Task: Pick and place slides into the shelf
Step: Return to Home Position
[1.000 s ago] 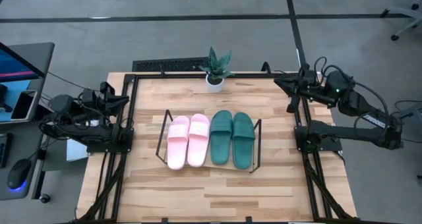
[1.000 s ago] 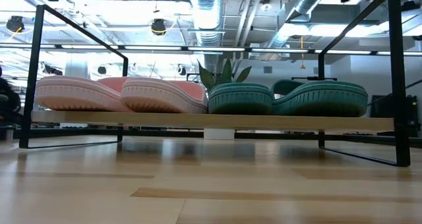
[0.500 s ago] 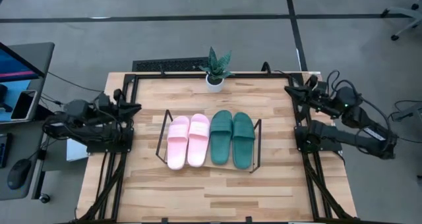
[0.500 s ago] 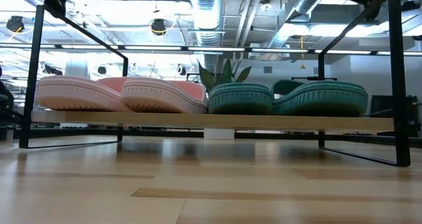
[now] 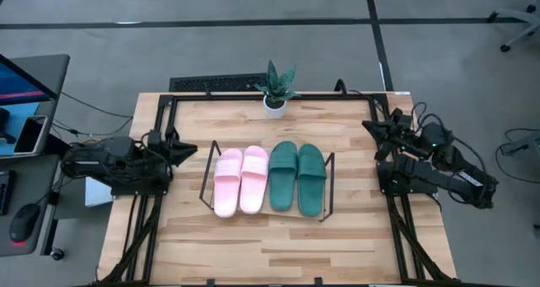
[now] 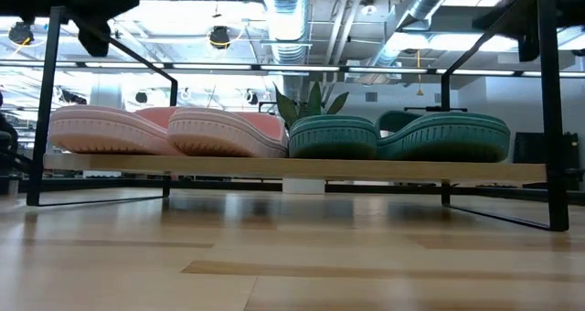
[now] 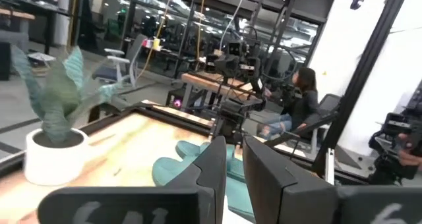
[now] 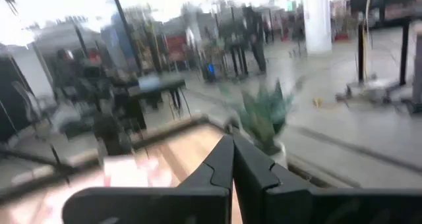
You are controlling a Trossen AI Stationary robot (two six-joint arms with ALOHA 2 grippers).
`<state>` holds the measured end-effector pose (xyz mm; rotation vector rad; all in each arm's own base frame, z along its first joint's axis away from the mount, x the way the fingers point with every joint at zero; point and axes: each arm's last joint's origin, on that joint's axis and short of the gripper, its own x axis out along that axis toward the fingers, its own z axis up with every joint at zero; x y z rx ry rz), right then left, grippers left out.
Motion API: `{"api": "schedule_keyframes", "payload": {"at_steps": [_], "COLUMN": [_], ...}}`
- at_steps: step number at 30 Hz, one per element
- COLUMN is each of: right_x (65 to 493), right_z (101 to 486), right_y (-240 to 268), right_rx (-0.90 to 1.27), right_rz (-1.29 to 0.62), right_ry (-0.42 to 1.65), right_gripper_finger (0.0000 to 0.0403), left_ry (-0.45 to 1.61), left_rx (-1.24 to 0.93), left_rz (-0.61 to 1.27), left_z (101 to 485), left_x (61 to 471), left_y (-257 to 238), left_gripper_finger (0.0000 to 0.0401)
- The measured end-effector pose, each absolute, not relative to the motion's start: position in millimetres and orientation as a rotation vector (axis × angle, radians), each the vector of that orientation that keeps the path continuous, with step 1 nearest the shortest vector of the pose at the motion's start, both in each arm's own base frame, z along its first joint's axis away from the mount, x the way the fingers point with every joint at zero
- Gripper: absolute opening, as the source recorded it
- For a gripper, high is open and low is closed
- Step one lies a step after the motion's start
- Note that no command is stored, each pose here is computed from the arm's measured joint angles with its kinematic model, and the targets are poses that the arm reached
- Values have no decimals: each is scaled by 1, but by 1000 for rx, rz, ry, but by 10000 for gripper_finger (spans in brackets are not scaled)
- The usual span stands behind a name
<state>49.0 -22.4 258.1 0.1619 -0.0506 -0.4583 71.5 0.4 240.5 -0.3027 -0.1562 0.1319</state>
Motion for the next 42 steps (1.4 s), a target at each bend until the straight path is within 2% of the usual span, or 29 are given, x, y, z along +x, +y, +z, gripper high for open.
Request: {"api": "schedule_keyframes", "payload": {"at_steps": [13,17,27,36,39,42], "right_x": [52,51,51,52,56,69], "right_z": [248,246,245,244,239,212], "right_y": [-25,-26,-27,-24,-27,-34], "right_rx": [171,201,216,343,332,329], "right_rz": [-490,-562,-574,-501,-557,-672], "right_ry": [1,3,6,-5,-40,-49], "right_gripper_finger": [0,0,0,0,0,0], "left_ry": [-171,-170,-160,-156,-157,-158], "left_rx": [-379,-386,-368,-356,-356,-357], "left_rz": [110,122,152,153,152,152], "left_z": [192,182,179,178,178,178], "left_x": [92,95,96,96,96,96], "left_y": [-2,-2,-1,-1,-1,-1], "left_gripper_finger": [41,41,41,41,41,41]}}
